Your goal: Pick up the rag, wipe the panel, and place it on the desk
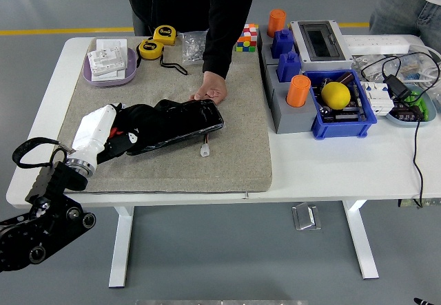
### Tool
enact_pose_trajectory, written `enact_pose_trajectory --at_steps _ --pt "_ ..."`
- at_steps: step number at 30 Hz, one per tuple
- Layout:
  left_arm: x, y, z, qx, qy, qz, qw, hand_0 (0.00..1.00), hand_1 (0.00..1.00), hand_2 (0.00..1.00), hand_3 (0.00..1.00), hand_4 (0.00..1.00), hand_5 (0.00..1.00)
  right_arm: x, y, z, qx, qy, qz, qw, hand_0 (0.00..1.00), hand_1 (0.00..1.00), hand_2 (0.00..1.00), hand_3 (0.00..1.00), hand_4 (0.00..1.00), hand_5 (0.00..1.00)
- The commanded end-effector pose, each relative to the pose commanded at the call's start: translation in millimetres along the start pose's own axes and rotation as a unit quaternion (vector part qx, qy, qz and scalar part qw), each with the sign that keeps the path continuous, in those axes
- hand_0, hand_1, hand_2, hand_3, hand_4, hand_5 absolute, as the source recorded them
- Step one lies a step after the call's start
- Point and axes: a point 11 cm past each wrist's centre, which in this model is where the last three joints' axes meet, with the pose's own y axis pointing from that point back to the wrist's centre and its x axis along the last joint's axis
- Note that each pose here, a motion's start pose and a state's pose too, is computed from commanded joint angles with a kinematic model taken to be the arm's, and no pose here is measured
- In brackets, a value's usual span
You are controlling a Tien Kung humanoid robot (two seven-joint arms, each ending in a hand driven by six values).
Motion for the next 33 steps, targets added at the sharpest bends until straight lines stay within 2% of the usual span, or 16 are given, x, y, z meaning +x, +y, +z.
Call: enact_pose_trajectory --at_steps 6,7,12,13,24,25,33 --pt "-5.2 -3.5 11.2 -0.012 -0.002 -0.007 1.000 0.185 0.139 0.574 0.492 0.269 0.002 0.5 0.4 -1.8 0.001 0.002 0.000 1.000 0.756 0.569 0.700 0.594 0.993 0.535" --pt "-5.8 -3.9 12.5 -0.013 -0.002 -0.008 1.000 0.184 0.144 0.501 0.474 0.277 0.002 0.7 0.4 -2.0 0.002 0.002 0.000 1.000 0.754 0.569 0.699 0.594 0.993 0.535" --pt "-9.7 -7.7 23.9 -0.025 -0.004 -0.014 1.000 0.184 0.144 0.501 0.474 0.277 0.002 2.8 0.8 -2.7 0.001 0.004 0.001 1.000 0.754 0.569 0.699 0.594 0.993 0.535" --pt "-10.5 -8.7 26.5 -0.028 -0.005 -0.015 0.999 0.184 0.137 0.574 0.493 0.264 0.002 3.2 0.9 -3.2 0.001 0.005 0.001 1.000 0.755 0.568 0.700 0.594 0.993 0.534" --pt "-14.9 -21.2 56.6 -0.054 -0.003 -0.018 0.998 0.184 0.137 0.574 0.495 0.262 0.002 8.3 2.5 -8.2 0.003 0.009 0.005 1.000 0.755 0.568 0.699 0.593 0.993 0.534" --pt "-15.1 -22.1 58.5 -0.055 -0.003 -0.018 0.998 0.184 0.142 0.501 0.476 0.271 0.002 8.9 2.6 -8.4 0.004 0.009 0.005 1.000 0.753 0.567 0.699 0.593 0.993 0.535" --pt "-19.4 -26.0 64.5 -0.060 -0.014 -0.024 0.998 0.184 0.142 0.501 0.476 0.269 0.002 10.4 3.5 -10.9 0.007 0.013 0.005 1.000 0.755 0.567 0.699 0.592 0.993 0.536"
